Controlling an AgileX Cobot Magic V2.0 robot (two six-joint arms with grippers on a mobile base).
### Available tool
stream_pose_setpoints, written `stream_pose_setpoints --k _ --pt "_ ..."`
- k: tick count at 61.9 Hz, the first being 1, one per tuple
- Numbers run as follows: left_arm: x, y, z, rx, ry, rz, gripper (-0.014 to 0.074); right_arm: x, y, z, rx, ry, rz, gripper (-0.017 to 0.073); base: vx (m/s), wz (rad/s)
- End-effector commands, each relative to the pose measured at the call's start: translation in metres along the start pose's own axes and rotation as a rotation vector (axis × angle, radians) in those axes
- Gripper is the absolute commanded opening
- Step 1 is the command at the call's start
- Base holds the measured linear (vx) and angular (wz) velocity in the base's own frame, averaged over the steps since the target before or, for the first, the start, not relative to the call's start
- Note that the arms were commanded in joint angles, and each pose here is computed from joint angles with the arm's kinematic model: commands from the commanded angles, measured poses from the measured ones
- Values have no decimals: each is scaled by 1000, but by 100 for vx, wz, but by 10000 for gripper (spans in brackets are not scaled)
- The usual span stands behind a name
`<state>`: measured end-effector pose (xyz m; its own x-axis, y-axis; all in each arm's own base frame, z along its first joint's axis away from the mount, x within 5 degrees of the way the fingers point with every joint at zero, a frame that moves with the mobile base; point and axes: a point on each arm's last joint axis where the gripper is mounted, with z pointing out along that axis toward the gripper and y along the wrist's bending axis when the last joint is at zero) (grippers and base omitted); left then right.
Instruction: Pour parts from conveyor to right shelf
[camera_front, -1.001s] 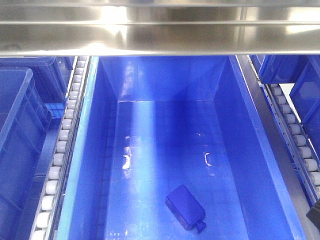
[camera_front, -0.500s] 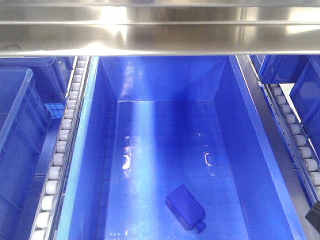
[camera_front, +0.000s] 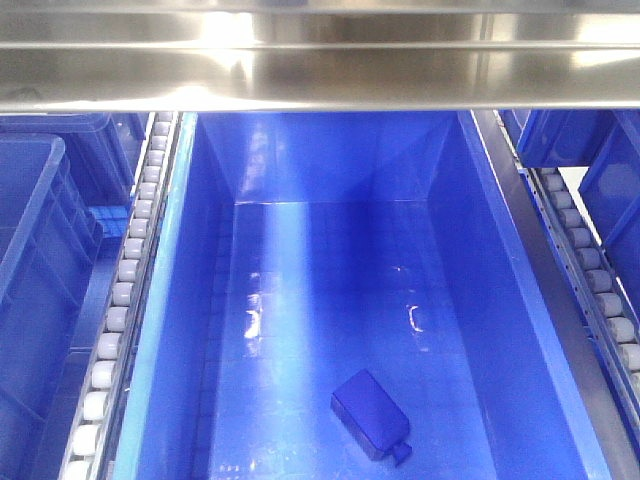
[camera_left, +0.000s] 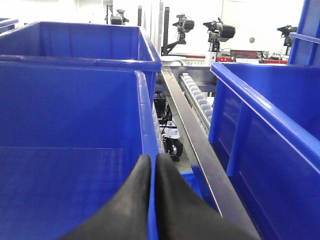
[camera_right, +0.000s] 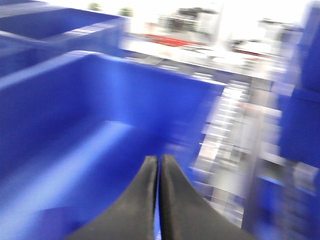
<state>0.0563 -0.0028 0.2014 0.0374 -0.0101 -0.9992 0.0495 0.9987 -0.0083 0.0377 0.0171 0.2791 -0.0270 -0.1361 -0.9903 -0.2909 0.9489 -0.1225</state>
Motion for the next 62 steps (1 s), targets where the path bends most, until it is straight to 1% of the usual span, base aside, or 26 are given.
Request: stream_pose_setpoints --k 1,5,6,8,11,15,17,18,19,20,21,22,23,28,30,33,38,41,42,48,62 --pt "3 0 0 5 -58 -12 -6 -13 -8 -1 144 -64 -28 -9 0 0" --pt "3 0 0 5 -58 -12 -6 -11 -11 -2 211 -35 -58 -9 0 0" --pt "3 0 0 5 -58 -12 -6 -11 -12 -2 224 -28 -74 -9 0 0" --pt "3 0 0 5 -58 -12 -6 -10 -14 -2 248 -11 -97 -9 0 0" --pt "3 0 0 5 -58 -12 -6 -8 -15 -2 275 13 -114 -9 0 0" --pt "3 0 0 5 -58 -12 -6 -3 -18 -1 299 22 -74 -9 0 0" --pt "3 0 0 5 -58 -12 -6 1 -18 1 307 12 -42 -9 0 0" --pt "3 0 0 5 -58 -12 -6 4 -19 2 316 9 -40 -9 0 0" --pt "3 0 0 5 -58 -12 -6 7 -19 4 318 -5 -7 -9 0 0" --pt "3 0 0 5 -58 -12 -6 10 -20 5 323 -12 4 -9 0 0" --pt "3 0 0 5 -58 -12 -6 13 -20 7 326 -26 31 -9 0 0" --pt "3 0 0 5 -58 -12 -6 16 -20 8 330 -34 39 -9 0 0" --pt "3 0 0 5 -58 -12 -6 20 -21 10 331 -47 65 -9 0 0" --pt "3 0 0 5 -58 -12 -6 35 -20 14 334 -90 120 -9 0 0" --pt "3 0 0 5 -58 -12 -6 40 -19 14 332 -105 130 -9 0 0" --pt "3 0 0 5 -58 -12 -6 49 -17 13 328 -135 125 -9 0 0" --pt "3 0 0 5 -58 -12 -6 66 -13 14 308 -176 86 -9 0 0" --pt "3 0 0 5 -58 -12 -6 76 -11 18 285 -182 83 -9 0 0" --pt "3 0 0 5 -58 -12 -6 78 -11 18 283 -162 86 -9 0 0" --pt "3 0 0 5 -58 -12 -6 79 -10 18 263 -140 93 -9 0 0" --pt "3 0 0 5 -58 -12 -6 79 -10 18 258 -145 99 -9 0 0"
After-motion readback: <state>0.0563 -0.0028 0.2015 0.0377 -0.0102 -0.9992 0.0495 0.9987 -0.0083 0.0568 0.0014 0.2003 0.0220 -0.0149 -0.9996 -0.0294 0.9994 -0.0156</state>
